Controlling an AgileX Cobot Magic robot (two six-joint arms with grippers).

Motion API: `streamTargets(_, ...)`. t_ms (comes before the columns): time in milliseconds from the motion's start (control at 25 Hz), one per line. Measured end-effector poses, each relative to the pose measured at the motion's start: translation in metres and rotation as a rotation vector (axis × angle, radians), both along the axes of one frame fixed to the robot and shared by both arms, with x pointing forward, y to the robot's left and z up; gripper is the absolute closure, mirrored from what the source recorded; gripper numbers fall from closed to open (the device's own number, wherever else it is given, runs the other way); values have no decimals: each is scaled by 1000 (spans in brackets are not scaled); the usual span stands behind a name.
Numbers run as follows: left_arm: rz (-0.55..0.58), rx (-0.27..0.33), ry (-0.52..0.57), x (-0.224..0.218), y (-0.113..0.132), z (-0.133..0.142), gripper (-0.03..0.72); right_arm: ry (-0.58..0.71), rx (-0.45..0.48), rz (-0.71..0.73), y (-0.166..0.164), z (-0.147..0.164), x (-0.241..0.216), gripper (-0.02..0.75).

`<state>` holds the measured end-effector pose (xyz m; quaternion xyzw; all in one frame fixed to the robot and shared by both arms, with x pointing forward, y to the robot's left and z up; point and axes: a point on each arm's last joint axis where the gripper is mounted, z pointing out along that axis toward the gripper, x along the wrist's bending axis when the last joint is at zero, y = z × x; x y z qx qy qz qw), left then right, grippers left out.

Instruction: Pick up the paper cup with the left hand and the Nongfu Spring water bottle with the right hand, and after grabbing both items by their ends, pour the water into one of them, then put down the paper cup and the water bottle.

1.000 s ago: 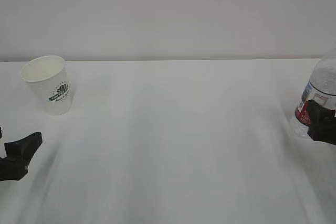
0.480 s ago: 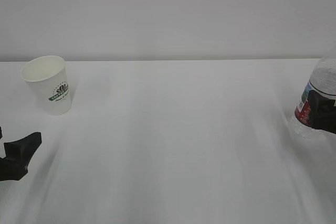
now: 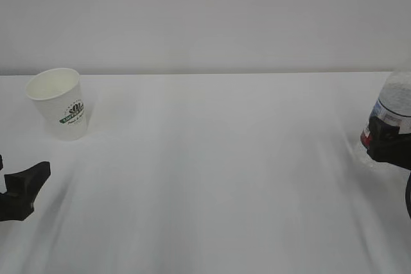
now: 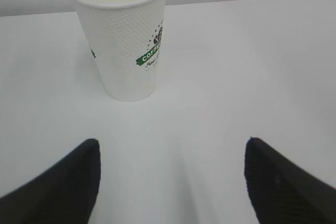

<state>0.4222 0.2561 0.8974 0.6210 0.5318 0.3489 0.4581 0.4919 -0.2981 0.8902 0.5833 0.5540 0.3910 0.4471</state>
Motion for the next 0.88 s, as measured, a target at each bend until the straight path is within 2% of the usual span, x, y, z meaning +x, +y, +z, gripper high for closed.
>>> streamTargets(280, 0, 0, 0, 0, 0, 0, 67, 23, -1, -9, 0, -13, 11, 95)
streamTargets(880, 21, -2, 0, 0, 2, 0, 84, -22, 3, -23, 0, -14, 36, 106)
